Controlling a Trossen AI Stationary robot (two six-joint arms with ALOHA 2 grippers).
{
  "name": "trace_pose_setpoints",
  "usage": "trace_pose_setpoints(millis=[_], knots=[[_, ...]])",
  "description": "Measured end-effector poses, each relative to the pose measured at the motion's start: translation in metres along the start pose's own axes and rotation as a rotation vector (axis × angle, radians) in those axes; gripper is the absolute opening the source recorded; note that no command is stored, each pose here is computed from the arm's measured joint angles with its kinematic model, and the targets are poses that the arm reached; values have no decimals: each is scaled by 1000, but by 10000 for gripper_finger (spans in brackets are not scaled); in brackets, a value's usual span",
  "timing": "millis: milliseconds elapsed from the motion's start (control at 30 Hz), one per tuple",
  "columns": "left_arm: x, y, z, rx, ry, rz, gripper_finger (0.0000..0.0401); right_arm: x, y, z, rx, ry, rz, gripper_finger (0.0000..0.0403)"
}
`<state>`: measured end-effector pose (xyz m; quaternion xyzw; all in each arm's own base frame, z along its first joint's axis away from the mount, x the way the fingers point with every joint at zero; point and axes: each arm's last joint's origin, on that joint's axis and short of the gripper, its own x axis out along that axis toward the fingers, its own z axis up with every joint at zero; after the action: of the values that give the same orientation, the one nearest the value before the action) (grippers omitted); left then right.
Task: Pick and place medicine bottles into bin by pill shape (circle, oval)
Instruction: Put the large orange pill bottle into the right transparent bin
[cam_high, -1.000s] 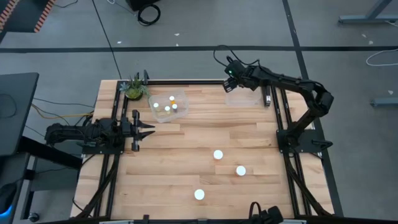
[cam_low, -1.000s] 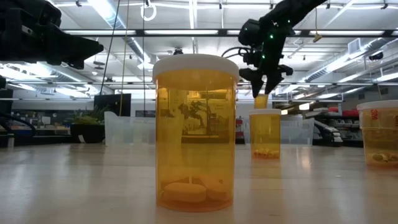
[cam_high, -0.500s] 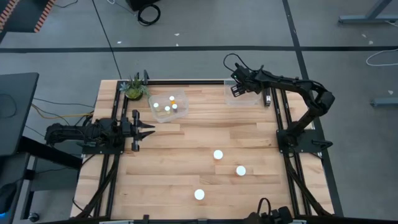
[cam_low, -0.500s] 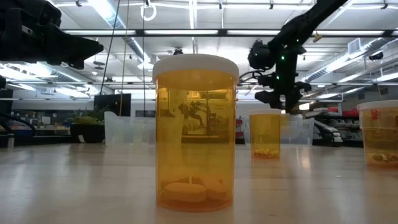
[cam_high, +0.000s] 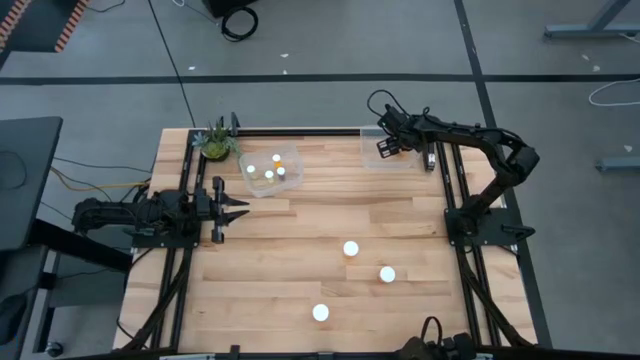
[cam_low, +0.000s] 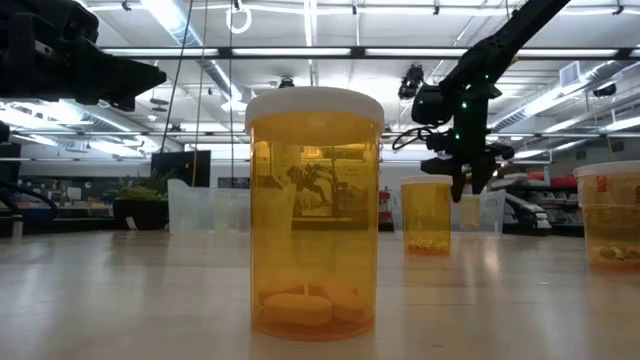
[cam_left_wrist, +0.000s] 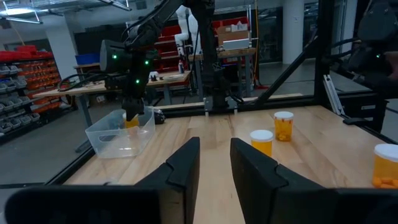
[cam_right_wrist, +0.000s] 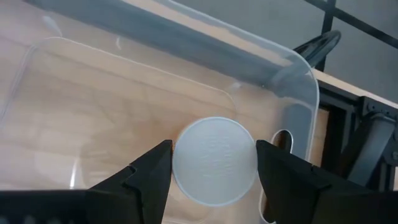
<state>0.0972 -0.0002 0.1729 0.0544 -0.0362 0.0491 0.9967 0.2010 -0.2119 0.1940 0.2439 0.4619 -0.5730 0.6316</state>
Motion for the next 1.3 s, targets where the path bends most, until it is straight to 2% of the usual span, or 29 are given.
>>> trace_pose_setpoints(millis=[433, 633, 967, 1300], knots=[[0, 0, 0, 0, 0, 0, 99, -1, 0, 0, -21, 0, -1, 277], [0, 0, 0, 0, 0, 0, 98, -15, 4, 12, -38, -28, 14, 282], [0, 0, 0, 0, 0, 0, 98, -58, 44, 17, -193, -130, 164, 282], [0, 0, 0, 0, 0, 0, 95, -99, 88, -8, -369, -207, 286, 283]])
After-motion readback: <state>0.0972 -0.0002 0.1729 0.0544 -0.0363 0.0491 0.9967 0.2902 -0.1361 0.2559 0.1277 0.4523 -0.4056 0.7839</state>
